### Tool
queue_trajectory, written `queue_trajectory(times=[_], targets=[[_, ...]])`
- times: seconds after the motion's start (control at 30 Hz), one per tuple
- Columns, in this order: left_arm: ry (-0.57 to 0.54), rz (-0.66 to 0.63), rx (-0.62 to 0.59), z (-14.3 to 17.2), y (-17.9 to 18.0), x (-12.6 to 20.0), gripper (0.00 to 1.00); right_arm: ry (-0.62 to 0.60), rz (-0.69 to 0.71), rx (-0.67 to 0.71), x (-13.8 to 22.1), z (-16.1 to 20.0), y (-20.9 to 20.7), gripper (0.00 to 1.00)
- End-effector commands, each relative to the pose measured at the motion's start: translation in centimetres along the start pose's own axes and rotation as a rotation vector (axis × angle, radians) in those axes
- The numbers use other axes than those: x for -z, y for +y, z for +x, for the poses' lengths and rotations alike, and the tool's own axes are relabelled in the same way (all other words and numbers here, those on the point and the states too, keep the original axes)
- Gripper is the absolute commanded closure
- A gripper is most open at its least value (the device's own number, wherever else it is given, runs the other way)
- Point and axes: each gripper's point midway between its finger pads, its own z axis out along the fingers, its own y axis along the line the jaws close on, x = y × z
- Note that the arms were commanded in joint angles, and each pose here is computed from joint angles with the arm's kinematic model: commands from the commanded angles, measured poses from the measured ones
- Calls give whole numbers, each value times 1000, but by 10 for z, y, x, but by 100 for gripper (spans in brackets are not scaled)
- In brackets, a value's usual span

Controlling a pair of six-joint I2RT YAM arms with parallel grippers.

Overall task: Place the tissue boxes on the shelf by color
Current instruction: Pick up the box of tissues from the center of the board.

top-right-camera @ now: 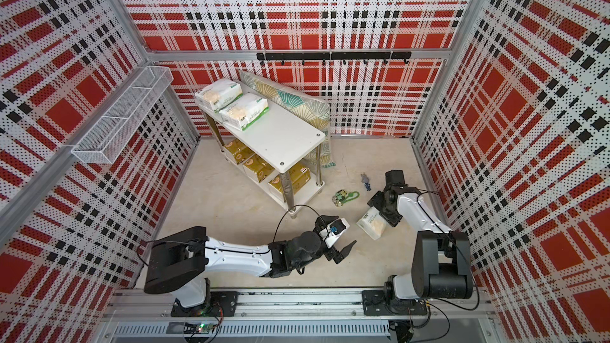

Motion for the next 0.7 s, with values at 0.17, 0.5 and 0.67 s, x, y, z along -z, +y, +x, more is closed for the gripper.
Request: queue_trajectory(times=[0.17, 0.5, 0.67], targets=[[-95, -41, -32, -13, -3, -12, 1, 18, -85, -50, 23, 21, 29, 19], [-81, -75, -41, -8, -3, -24, 1, 11, -153, -105, 35, 29, 37, 19], [-82, -127, -33, -10, 5, -27, 1, 24, -185, -135, 38, 34, 41, 19]])
